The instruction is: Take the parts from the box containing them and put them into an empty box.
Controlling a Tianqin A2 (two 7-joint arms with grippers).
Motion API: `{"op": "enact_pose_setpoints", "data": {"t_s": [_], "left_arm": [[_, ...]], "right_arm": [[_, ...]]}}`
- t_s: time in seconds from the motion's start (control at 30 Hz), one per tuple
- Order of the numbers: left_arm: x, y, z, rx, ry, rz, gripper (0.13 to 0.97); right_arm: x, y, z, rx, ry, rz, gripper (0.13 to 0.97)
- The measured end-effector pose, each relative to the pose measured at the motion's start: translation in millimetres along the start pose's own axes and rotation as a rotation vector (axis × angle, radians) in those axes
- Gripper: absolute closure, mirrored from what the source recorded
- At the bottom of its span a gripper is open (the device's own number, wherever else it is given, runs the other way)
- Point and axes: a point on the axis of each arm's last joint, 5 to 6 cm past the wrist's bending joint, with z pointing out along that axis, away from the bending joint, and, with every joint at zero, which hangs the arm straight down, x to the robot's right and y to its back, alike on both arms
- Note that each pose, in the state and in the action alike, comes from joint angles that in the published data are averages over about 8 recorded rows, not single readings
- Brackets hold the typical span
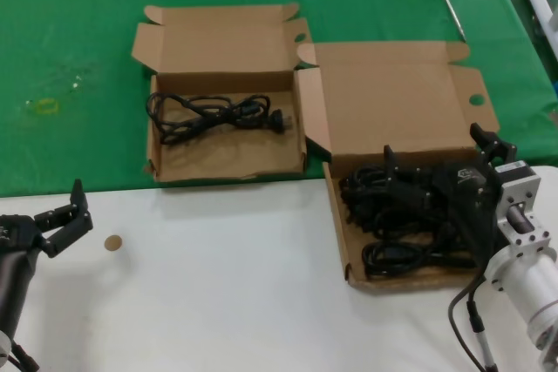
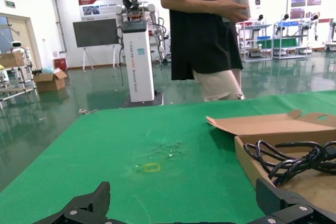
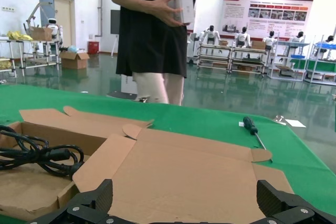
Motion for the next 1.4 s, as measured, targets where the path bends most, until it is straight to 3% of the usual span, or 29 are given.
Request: {"op": "enact_pose_setpoints", "data": {"t_s": [1.4], "left_arm": [[0.0, 0.0, 0.0, 0.0, 0.0, 0.0, 0.132]], "right_arm": [[0.0, 0.0, 0.0, 0.0, 0.0, 0.0, 0.13]]}}
